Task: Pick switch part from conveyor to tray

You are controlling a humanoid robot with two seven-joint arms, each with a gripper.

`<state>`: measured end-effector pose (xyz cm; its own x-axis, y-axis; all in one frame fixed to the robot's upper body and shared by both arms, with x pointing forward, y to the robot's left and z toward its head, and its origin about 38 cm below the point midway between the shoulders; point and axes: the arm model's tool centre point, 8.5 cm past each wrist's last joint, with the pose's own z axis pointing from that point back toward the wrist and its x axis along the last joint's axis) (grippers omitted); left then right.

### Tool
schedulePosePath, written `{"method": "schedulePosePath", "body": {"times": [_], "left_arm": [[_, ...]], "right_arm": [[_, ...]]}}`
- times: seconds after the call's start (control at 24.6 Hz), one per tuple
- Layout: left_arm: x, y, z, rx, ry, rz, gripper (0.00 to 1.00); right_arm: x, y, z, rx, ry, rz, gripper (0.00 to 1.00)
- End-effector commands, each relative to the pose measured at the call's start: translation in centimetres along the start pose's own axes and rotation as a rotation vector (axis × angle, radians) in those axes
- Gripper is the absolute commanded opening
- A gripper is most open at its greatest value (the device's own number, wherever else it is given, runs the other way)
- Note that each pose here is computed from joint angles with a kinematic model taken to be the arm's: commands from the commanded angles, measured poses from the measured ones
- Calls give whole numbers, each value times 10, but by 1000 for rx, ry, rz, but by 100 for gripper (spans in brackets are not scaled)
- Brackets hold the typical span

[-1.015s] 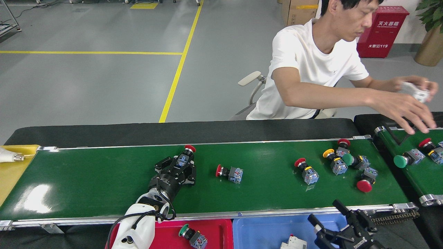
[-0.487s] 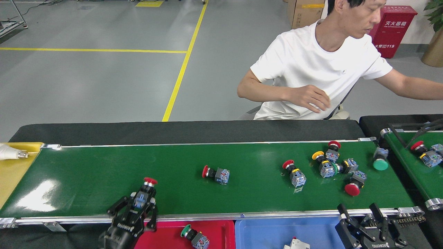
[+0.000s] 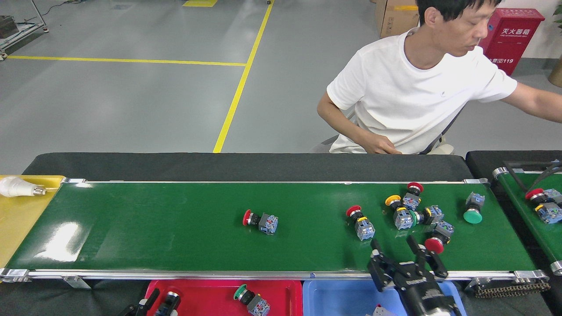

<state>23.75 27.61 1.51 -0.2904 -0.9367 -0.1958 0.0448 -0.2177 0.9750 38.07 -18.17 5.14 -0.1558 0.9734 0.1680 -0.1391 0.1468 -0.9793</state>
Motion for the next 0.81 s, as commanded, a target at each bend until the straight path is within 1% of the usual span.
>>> {"method": "schedulePosePath", "body": {"times": [0.0,0.08,0.12,0.16,0.2,0.24,0.28,0.32,0.45,0.53,0.57,0.61,0.65,0.69,0.77], "left_arm": [[-11,5,1,18,55,16,100],[-21,4,1,0,135,110,100],[-22,4,-1,-17,150,154,100],[-24,5,-4,-22,153,169,100],[-25,8,-7,-10,153,169,100],[-26,11,-10,0,150,165,100],[-27,18,-14,19,150,155,100],[-28,23,-18,33,148,145,100],[-33,35,-34,57,147,95,100],[-30,43,-49,74,135,50,100],[-21,44,-60,73,104,33,100],[-13,45,-69,74,83,29,100],[-10,46,-76,76,70,27,100],[-6,45,-88,70,58,26,100],[-3,36,-102,40,54,10,100]], "right_arm": [[5,-1,-16,18,42,16,96],[19,-1,-37,38,29,36,92],[27,1,-43,51,6,42,84],[32,3,-47,61,-10,52,77],[37,4,-49,65,-29,61,58],[41,5,-51,72,-56,70,34],[48,5,-51,75,-101,76,23],[52,5,-51,77,-133,75,18],[60,6,-50,108,-182,75,17],[64,2,-48,102,-221,51,16],[68,-3,-45,89,-260,26,16],[73,-10,-41,68,-303,12,16],[73,-14,-34,51,-332,7,16],[72,-18,-21,37,-390,9,16],[72,-21,2,19,-500,19,17]]}}
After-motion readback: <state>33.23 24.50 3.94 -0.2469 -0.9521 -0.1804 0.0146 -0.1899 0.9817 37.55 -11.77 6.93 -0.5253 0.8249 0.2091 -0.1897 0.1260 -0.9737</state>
